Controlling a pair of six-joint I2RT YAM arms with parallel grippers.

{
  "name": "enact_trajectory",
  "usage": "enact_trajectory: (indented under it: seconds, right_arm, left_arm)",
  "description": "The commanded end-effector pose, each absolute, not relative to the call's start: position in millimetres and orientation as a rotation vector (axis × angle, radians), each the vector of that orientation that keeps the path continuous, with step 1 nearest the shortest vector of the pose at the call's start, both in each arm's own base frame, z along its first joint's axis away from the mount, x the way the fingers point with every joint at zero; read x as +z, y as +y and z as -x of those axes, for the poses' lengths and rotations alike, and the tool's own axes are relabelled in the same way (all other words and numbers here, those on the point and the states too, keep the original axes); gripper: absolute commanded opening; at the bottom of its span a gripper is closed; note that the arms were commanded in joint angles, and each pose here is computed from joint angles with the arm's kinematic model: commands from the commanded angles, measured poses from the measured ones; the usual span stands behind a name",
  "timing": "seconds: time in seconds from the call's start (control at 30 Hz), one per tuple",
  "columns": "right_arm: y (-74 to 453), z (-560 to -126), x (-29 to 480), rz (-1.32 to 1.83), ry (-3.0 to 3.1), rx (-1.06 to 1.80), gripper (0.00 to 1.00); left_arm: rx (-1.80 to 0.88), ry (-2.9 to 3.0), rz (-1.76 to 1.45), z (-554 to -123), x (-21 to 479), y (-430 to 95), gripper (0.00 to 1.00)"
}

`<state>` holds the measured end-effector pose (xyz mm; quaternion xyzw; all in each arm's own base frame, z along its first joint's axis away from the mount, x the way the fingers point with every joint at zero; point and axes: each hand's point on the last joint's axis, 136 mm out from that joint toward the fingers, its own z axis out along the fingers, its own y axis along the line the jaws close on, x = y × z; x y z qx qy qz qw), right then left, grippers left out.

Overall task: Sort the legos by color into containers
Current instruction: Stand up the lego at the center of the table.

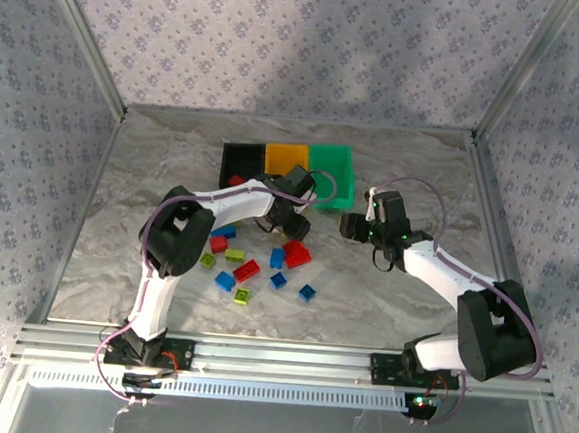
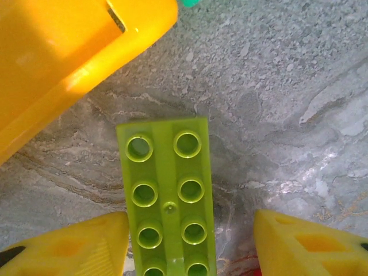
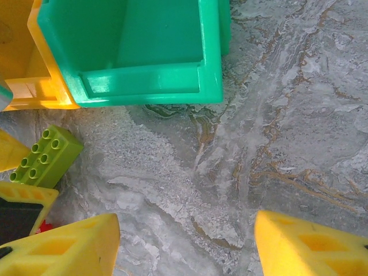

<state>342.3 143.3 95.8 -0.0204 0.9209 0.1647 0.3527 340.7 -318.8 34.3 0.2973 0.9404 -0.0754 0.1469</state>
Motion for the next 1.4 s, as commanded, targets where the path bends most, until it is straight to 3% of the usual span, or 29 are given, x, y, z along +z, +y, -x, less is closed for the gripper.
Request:
enact_trajectory:
  seconds: [0.0,0.07,0.23,0.77,0.97,1.2,1.3,1.37]
  right_arm:
    - [145.5,-343.2,91.4,0.045,2.390,0.427,0.65]
    - [145.7,-343.4,92.4,0.047,2.388,0.425,0.65]
    - [145.8,-343.4,90.4,0.045,2.393,0.423,0.65]
    - [150.1,-342.8,92.3,0.059,2.388,0.430,0.65]
    - [149.7,-342.3,93.2,0.059,2.387,0.426,0.65]
    - [150.6,-341.7,94.7,0.064,2.385,0.428,0.65]
    - [149.5,-341.8,92.6,0.059,2.391,0.421,0.65]
    - [152.0,-341.9,93.4,0.063,2.389,0.434,0.65]
  left_arm:
    - [-0.214,2.702,-0.881,-336.7,36.5,-319.2,0.52]
    - [-0.207,2.697,-0.882,-337.3,37.7,-318.1,0.45]
    - [-0.224,2.659,-0.853,-339.9,48.5,-318.9,0.40]
    - [-0.294,2.420,-0.727,-357.0,134.1,-321.1,0.39]
    - [-0.312,2.382,-0.714,-366.5,152.7,-328.6,0.29]
    - [-0.247,2.476,-0.693,-363.1,138.0,-318.5,0.54]
    - [-0.271,2.521,-0.704,-350.2,127.3,-314.2,0.72]
    - [-0.273,2.545,-0.724,-343.7,121.4,-313.6,0.75]
